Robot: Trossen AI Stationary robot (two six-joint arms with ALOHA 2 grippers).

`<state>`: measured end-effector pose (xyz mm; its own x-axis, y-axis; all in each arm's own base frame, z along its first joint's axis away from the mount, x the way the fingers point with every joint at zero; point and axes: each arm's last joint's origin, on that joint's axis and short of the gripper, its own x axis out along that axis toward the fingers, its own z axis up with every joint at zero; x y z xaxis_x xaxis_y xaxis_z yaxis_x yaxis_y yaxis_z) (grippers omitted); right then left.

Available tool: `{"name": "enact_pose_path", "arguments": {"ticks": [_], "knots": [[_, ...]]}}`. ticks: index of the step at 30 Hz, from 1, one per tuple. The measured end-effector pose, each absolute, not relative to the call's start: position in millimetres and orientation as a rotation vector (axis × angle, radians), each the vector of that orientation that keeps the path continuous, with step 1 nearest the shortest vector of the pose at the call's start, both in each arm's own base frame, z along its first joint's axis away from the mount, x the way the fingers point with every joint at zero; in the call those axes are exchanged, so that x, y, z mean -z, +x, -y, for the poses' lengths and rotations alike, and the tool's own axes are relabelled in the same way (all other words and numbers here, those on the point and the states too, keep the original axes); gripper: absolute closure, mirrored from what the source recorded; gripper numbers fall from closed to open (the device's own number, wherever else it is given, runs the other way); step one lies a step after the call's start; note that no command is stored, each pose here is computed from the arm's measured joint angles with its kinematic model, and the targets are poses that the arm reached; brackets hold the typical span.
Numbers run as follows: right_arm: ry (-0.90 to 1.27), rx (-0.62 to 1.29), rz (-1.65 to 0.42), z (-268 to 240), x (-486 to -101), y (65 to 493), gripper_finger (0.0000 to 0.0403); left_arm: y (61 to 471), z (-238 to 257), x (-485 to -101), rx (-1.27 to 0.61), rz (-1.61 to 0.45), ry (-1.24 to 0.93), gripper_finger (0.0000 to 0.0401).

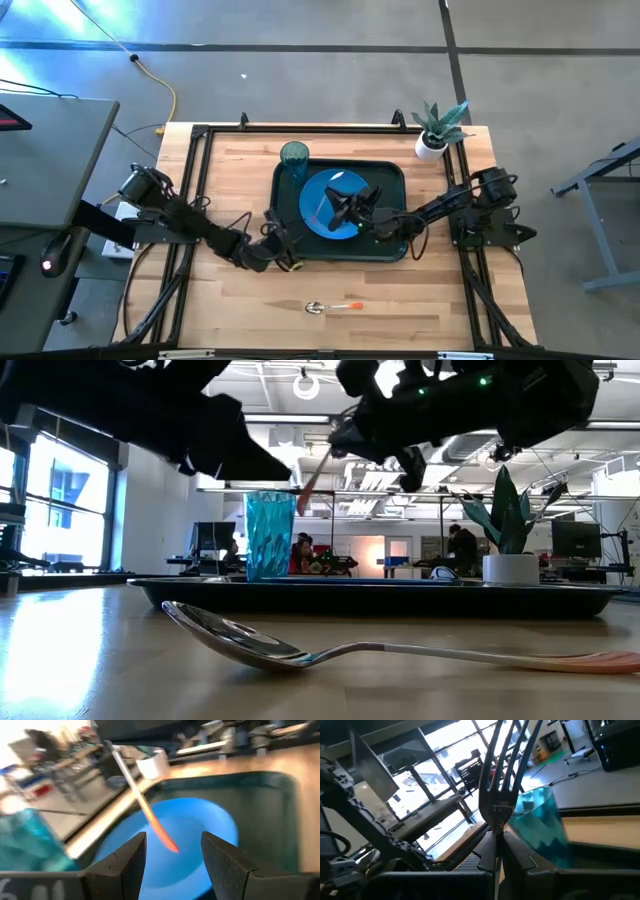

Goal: Pick and place plate/cup/fork/spoon on tray
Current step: Put the orange fork on the dark green tray to the left of the blue plate

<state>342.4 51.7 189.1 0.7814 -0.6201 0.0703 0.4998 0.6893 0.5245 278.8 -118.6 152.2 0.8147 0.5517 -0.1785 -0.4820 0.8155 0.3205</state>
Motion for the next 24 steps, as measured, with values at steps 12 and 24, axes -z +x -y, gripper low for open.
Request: {"name": "enact_pose_path", "arguments": {"ticks": [12,24], "knots": [[0.314,0.557,0.187,-90,-192,376,0.0398,286,128,-165,-0.632,-0.197,0.165,0.0235],[0.206,0.516,0.093,-117,-204,388,0.0398,284,129,-164,-0.684,-0.192,0.167,0.0301]]}}
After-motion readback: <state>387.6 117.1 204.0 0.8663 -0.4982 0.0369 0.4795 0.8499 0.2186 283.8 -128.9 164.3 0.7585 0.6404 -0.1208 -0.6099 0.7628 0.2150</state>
